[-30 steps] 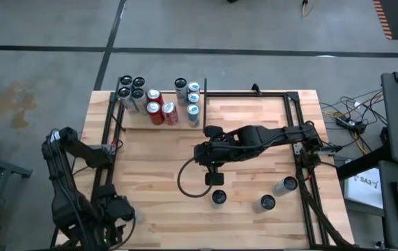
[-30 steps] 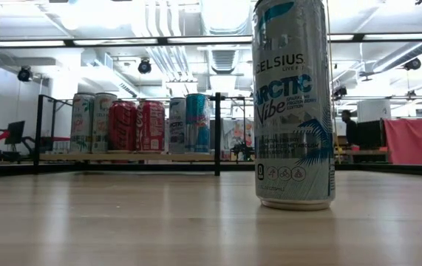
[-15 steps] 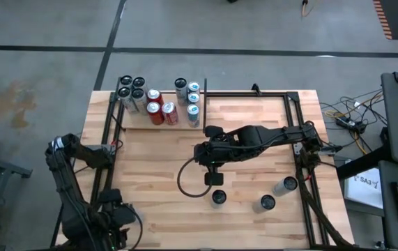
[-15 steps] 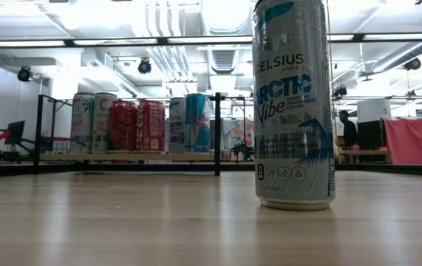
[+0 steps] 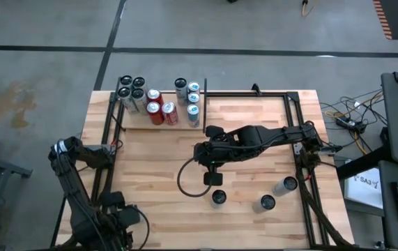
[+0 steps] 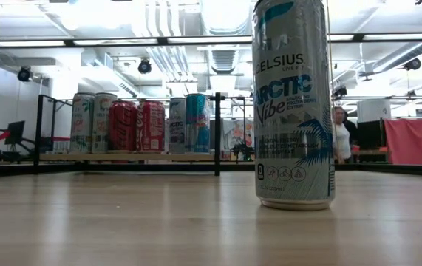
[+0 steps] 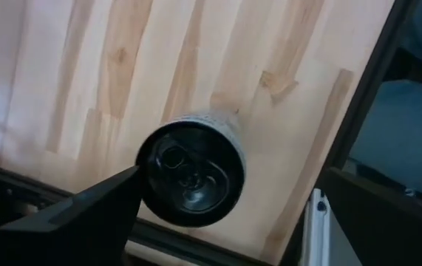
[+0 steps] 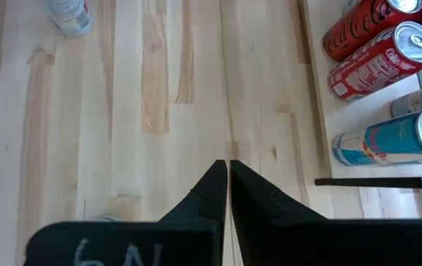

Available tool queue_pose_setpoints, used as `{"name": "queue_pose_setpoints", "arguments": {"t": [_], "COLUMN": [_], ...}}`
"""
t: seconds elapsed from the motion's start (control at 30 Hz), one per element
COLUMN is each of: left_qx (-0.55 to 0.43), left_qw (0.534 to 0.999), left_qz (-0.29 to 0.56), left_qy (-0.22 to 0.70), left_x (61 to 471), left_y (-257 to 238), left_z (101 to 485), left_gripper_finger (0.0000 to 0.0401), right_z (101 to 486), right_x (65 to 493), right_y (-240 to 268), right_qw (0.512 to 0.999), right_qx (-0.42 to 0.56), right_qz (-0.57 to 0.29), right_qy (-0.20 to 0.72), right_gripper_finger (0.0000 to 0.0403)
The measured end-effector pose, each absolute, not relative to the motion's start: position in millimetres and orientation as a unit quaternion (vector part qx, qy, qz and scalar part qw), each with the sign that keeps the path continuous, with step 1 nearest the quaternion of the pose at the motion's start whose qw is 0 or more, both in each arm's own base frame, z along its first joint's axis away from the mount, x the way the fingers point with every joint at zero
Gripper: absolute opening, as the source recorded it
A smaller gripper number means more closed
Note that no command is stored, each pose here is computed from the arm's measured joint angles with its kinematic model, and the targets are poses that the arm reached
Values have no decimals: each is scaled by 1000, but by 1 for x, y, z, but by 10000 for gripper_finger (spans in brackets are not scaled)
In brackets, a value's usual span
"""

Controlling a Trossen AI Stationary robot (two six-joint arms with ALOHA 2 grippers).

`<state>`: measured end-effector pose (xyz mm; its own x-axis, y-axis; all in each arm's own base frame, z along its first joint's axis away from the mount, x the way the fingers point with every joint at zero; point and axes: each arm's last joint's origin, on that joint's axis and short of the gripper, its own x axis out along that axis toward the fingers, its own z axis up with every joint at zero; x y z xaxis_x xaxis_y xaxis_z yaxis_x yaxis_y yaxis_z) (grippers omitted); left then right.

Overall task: Place canned beverage on shelf
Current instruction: Put the white and pink soda can on the shelf aligned with the other white and pink soda cans

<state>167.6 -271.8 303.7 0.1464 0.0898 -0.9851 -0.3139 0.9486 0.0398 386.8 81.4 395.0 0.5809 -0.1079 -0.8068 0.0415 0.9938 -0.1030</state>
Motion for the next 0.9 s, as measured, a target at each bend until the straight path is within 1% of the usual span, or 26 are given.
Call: {"name": "queue_pose_setpoints", "arguments": {"t": [0.37,0.9], "left_qx": [-44,-47], "left_qw": [769,762], "left_qz": [160,167], "left_qy": [617,624], "left_x": [166,166], "left_y": [-265,-266], "left_z": [300,265], "left_gripper_finger": [392,388], "right_z": [394,384], "right_x": [386,386], "right_y": [85,90], "right_qw": [888,880], "right_qx": [-39,-44], "right_qz": [-38,-35], "right_qy": [457,473], "right_gripper_finger": [9,9]}}
